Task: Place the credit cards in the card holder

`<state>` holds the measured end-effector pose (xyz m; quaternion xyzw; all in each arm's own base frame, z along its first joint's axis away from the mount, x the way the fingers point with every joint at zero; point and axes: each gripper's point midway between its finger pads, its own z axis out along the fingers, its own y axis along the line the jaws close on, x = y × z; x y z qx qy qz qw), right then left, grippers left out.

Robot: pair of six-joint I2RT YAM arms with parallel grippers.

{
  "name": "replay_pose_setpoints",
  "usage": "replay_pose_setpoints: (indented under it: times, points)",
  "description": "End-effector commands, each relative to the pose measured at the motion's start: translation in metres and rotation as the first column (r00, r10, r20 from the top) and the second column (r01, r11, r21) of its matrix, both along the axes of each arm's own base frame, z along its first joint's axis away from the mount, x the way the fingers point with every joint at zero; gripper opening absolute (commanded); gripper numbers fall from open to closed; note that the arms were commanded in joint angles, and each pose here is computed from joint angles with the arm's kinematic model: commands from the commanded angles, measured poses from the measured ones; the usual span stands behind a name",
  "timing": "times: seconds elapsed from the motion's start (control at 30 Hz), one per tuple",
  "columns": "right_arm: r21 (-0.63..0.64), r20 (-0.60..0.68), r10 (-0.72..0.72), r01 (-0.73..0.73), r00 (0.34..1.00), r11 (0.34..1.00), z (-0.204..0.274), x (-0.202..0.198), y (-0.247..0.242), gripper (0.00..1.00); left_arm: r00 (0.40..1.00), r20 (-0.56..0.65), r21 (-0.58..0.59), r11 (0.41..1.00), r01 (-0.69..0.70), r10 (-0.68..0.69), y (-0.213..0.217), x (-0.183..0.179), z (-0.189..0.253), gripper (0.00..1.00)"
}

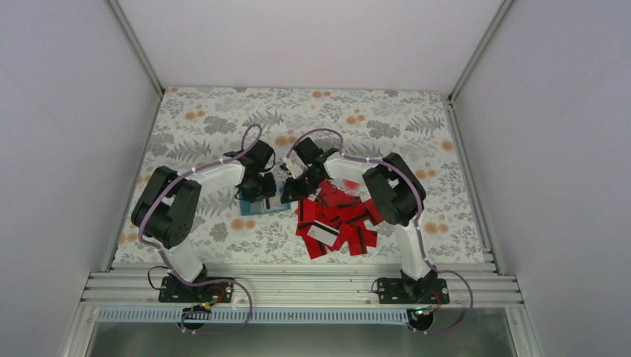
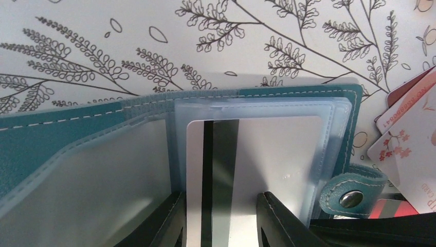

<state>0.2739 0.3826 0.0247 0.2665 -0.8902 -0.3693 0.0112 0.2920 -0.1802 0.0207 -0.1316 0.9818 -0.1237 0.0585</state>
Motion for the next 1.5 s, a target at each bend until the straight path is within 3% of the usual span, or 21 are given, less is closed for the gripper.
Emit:
replay_pose_setpoints:
  times: [0.0, 0.1, 0.3, 0.67, 0.93, 1.2, 1.47]
  points:
    - [0.007, 0.012, 0.005, -0.005, 1.000, 1.000, -0.003, 0.004, 0.003, 0.08, 0.999, 0.000, -0.027, 0.999, 0.047, -0.047, -0.015, 0.002, -0.001, 0.34]
    - [-0.004, 0.041, 0.003, -0.003, 0.999, 1.000, 0.006, 0.009, 0.002, 0.09, 0.999, 0.008, -0.007, 0.999, 0.049, -0.049, -0.010, 0.000, 0.002, 0.34]
    - [0.013, 0.120, 0.008, -0.009, 0.993, 1.000, 0.039, 0.017, 0.002, 0.24, 0.994, 0.069, 0.034, 0.996, 0.081, -0.083, -0.001, 0.002, 0.021, 0.42]
    - [0.043, 0.137, -0.002, -0.004, 0.991, 0.999, 0.064, 0.020, 0.005, 0.26, 0.985, 0.131, 0.043, 0.993, 0.108, -0.113, 0.007, -0.005, 0.039, 0.45]
    - [0.107, 0.050, -0.014, 0.009, 0.999, 0.994, 0.061, 0.013, 0.014, 0.29, 0.985, 0.115, 0.066, 0.991, 0.121, -0.128, 0.017, -0.015, 0.026, 0.27]
    - [0.071, -0.032, -0.082, 0.084, 0.996, 0.994, 0.041, 0.014, 0.011, 0.31, 0.984, 0.072, 0.077, 0.985, 0.156, -0.161, 0.019, -0.016, 0.003, 0.09]
    - [0.020, -0.087, -0.131, 0.133, 0.988, 0.991, 0.018, 0.016, 0.004, 0.32, 0.987, 0.041, 0.081, 0.985, 0.154, -0.158, 0.028, -0.020, -0.011, 0.04]
